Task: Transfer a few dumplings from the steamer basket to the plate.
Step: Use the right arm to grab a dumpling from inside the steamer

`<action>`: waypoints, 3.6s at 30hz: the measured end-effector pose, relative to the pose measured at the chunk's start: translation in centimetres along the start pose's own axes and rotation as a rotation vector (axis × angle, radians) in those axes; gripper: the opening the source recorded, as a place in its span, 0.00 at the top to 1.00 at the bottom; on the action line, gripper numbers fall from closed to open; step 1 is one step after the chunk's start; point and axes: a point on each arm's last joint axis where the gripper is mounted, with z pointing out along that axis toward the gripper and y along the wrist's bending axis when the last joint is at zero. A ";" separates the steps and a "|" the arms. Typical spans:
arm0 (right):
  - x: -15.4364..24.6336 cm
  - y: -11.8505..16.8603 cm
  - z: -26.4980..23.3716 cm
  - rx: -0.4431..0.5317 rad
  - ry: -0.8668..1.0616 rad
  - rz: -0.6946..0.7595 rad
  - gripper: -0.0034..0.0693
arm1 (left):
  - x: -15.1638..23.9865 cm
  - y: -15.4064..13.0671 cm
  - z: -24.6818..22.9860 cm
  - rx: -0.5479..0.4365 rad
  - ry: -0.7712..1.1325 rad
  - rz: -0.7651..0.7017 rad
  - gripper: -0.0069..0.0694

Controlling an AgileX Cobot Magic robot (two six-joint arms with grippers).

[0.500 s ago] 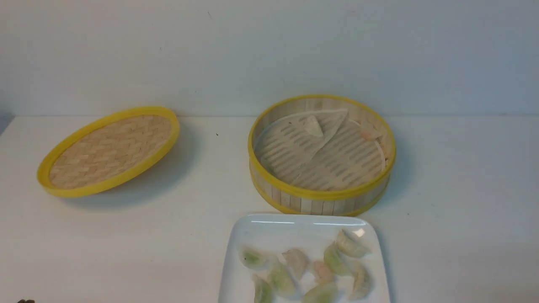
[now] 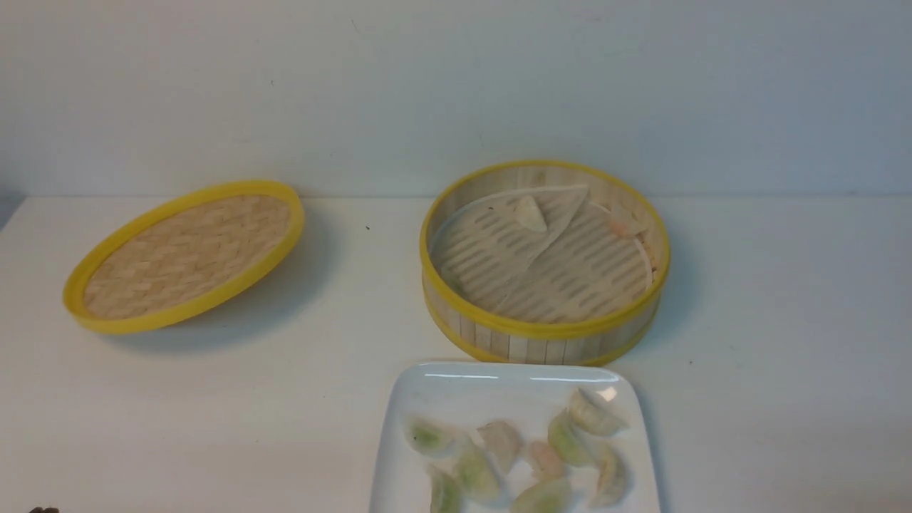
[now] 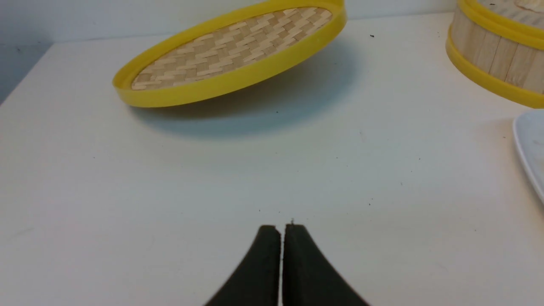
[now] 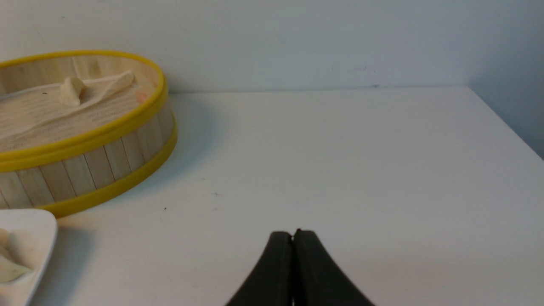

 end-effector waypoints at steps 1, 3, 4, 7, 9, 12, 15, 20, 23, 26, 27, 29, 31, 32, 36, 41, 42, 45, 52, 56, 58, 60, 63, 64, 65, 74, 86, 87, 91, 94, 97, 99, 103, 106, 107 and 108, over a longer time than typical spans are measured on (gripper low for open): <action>0.0 0.0 0.0 0.000 0.000 0.000 0.97 | 0.0 0.0 0.0 0.000 0.000 0.000 0.92; 0.0 0.0 0.0 0.000 0.000 0.000 0.97 | 0.0 0.0 0.0 0.000 0.000 0.000 0.92; 0.0 0.0 0.0 0.000 0.000 0.000 0.97 | 0.0 0.0 0.0 0.000 0.000 0.000 0.92; 0.0 0.0 0.0 0.000 0.000 0.000 0.97 | 0.0 0.0 0.0 0.000 0.000 0.000 0.92; 0.0 0.0 0.0 0.000 0.000 0.000 0.97 | 0.0 0.0 0.0 0.000 0.000 0.000 0.92; 0.0 0.0 0.0 0.000 0.000 0.000 0.97 | 0.0 0.0 0.0 0.000 0.000 0.000 0.92; 0.0 0.0 0.0 0.000 0.000 0.000 0.97 | 0.0 0.0 0.0 0.000 0.000 0.000 0.92; -0.2 0.1 0.0 -0.018 -0.033 0.075 0.97 | 0.0 0.1 0.0 -0.006 0.000 0.016 0.92; -1.3 0.4 -0.1 -0.077 -0.153 0.372 0.97 | 0.0 0.1 0.0 -0.007 0.000 0.020 0.92; -2.0 0.4 -0.2 -0.123 -0.218 0.652 0.97 | 0.0 0.1 0.0 -0.007 0.000 0.020 0.92; -2.2 0.3 -0.3 -0.140 -0.243 0.774 0.97 | 0.0 0.1 0.0 -0.007 0.000 0.020 0.92; -2.4 0.2 -0.3 -0.152 -0.258 0.870 0.97 | 0.0 0.1 0.0 -0.009 0.000 0.024 0.92; -2.4 0.3 -0.3 -0.154 -0.254 0.884 0.97 | -0.1 0.1 0.0 -0.006 -0.013 0.013 0.92; -2.4 0.3 -0.3 -0.154 -0.250 0.884 0.97 | -0.2 0.0 0.0 -0.002 -0.024 0.001 0.92; -2.3 0.3 -0.3 -0.156 -0.243 0.890 0.97 | -2.0 -0.2 -0.2 0.041 -0.226 -0.164 0.92; -3.1 0.4 -0.6 -0.172 -0.252 0.856 0.97 | -5.4 0.3 -1.8 0.033 -0.646 -0.221 0.92; -4.1 0.6 -1.0 -0.191 -0.259 0.818 0.97 | -6.1 0.5 -2.4 0.028 -0.750 -0.227 0.92; -9.0 1.0 -3.4 -0.245 -0.351 0.643 0.97 | -8.1 0.8 -4.2 0.032 -0.947 -0.255 0.92; -18.3 2.5 -3.8 -0.263 -0.161 0.286 0.97 | -15.3 -0.1 -5.5 0.096 -0.651 -0.289 0.92; -21.0 3.8 0.2 -0.307 0.220 0.117 0.97 | -17.8 -1.1 -2.9 0.123 -0.101 -0.295 0.92; -21.6 4.2 2.4 -0.331 0.366 0.067 0.97 | -17.9 -1.7 -0.9 0.144 0.197 -0.275 0.92; -21.8 4.6 4.5 -0.358 0.496 0.027 0.97 | -18.2 -2.2 0.8 0.179 0.400 -0.246 0.92; -21.9 5.1 8.7 -0.400 0.641 0.010 0.97 | -17.6 -2.8 4.5 0.249 0.651 -0.192 0.92; -22.0 5.2 9.1 -0.409 0.651 0.012 0.97 | -17.5 -2.9 5.2 0.262 0.681 -0.188 0.92; -22.0 5.6 10.8 -0.427 0.693 0.010 0.97 | -17.1 -3.0 6.8 0.279 0.749 -0.173 0.92; -22.4 10.2 18.3 -0.520 0.796 -0.133 0.97 | -15.7 -5.5 12.6 0.370 0.946 -0.046 0.92; -19.0 14.9 30.5 -0.449 0.859 -0.288 0.80 | -17.5 -8.5 14.3 0.450 0.908 0.027 0.92; -18.6 15.3 31.6 -0.448 0.850 -0.291 0.76 | -17.5 -8.5 14.3 0.450 0.908 0.027 0.92; -15.9 16.6 35.9 -0.441 0.862 -0.303 0.60 | -17.5 -8.5 14.3 0.450 0.908 0.027 0.92; -13.6 17.1 38.3 -0.437 0.884 -0.307 0.49 | -17.5 -8.5 14.3 0.450 0.908 0.028 0.92; -11.6 17.4 39.9 -0.433 0.907 -0.306 0.41 | -17.5 -8.5 14.3 0.450 0.908 0.028 0.92; -10.2 17.6 40.7 -0.429 0.919 -0.306 0.38 | -17.5 -8.5 14.3 0.450 0.908 0.028 0.92; -8.9 17.7 41.8 -0.419 0.898 -0.300 0.37 | -17.4 -8.4 14.3 0.452 0.908 0.036 0.92; -8.6 17.8 42.2 -0.416 0.880 -0.299 0.36 | -17.4 -8.4 14.3 0.453 0.908 0.042 0.92; -8.5 17.8 42.3 -0.416 0.876 -0.299 0.36 | -17.4 -8.4 14.3 0.454 0.907 0.044 0.92; -8.5 17.8 42.3 -0.416 0.874 -0.301 0.36 | -17.4 -8.4 14.3 0.454 0.907 0.044 0.92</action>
